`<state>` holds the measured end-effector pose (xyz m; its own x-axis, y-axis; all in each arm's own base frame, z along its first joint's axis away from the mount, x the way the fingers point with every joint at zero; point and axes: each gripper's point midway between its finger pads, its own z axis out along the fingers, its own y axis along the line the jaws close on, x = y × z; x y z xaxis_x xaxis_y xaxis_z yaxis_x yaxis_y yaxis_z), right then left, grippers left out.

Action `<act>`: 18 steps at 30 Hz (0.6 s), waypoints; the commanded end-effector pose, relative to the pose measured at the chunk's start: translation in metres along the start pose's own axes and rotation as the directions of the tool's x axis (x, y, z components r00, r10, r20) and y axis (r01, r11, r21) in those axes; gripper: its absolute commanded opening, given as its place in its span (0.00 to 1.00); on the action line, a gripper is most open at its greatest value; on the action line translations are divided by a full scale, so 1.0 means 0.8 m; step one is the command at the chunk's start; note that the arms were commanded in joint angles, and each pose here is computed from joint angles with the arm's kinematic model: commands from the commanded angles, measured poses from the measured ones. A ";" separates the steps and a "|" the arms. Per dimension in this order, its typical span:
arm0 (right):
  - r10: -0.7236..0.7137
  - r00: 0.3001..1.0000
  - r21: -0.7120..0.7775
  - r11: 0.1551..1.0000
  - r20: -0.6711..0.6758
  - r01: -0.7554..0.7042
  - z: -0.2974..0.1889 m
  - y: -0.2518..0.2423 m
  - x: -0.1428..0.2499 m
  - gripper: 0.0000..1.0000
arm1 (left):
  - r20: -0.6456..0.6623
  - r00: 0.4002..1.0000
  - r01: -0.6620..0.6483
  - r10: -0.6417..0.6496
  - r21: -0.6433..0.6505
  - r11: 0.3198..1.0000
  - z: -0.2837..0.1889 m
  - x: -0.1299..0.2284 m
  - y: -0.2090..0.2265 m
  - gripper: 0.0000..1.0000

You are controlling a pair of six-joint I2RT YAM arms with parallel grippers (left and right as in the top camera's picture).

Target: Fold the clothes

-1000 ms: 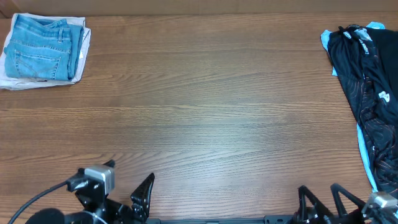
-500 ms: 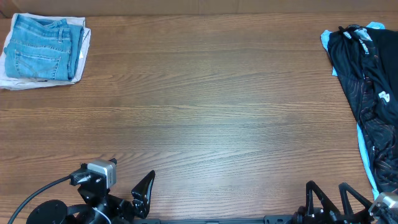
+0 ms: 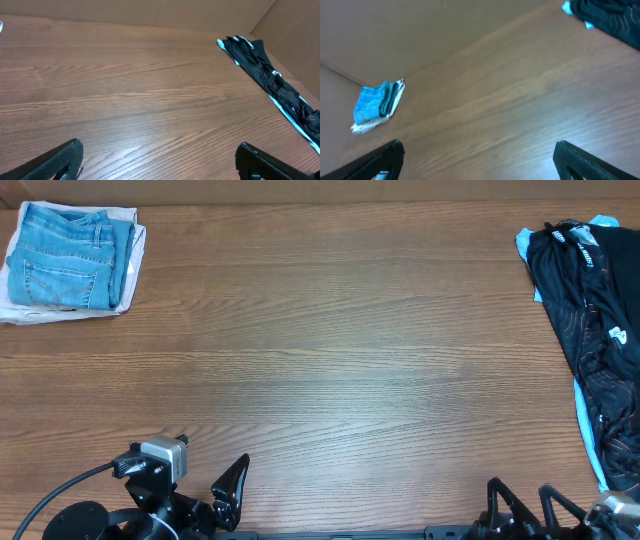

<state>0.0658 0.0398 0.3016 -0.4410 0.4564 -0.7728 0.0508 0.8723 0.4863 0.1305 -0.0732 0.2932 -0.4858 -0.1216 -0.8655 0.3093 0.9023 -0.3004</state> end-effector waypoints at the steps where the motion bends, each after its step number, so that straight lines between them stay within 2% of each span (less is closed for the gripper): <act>1: 0.012 1.000 0.021 1.000 -0.029 -0.011 0.000 -0.006 0.008 1.00 | -0.009 1.000 -0.017 0.017 0.008 1.000 0.003 0.003 0.000 1.00; 10: 0.046 0.991 0.071 0.997 -0.127 -0.037 -0.003 -0.020 0.040 1.00 | -0.009 1.000 -0.018 0.018 0.008 1.000 0.003 0.003 0.000 1.00; 13: 0.024 0.998 0.045 0.999 -0.063 -0.021 0.000 -0.012 0.019 1.00 | -0.009 1.000 -0.017 0.017 0.008 1.000 0.003 0.003 0.000 1.00; 18: -0.041 0.991 -0.023 0.999 0.129 0.044 -0.002 0.011 -0.039 1.00 | -0.009 1.000 -0.018 0.018 0.008 1.000 0.003 0.003 0.000 1.00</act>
<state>0.0742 0.0380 0.3195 -0.3745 0.4504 -0.8105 0.0158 0.8771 0.4801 0.1305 -0.0732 0.2931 -0.4862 -0.1217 -0.8653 0.3091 0.9023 -0.3006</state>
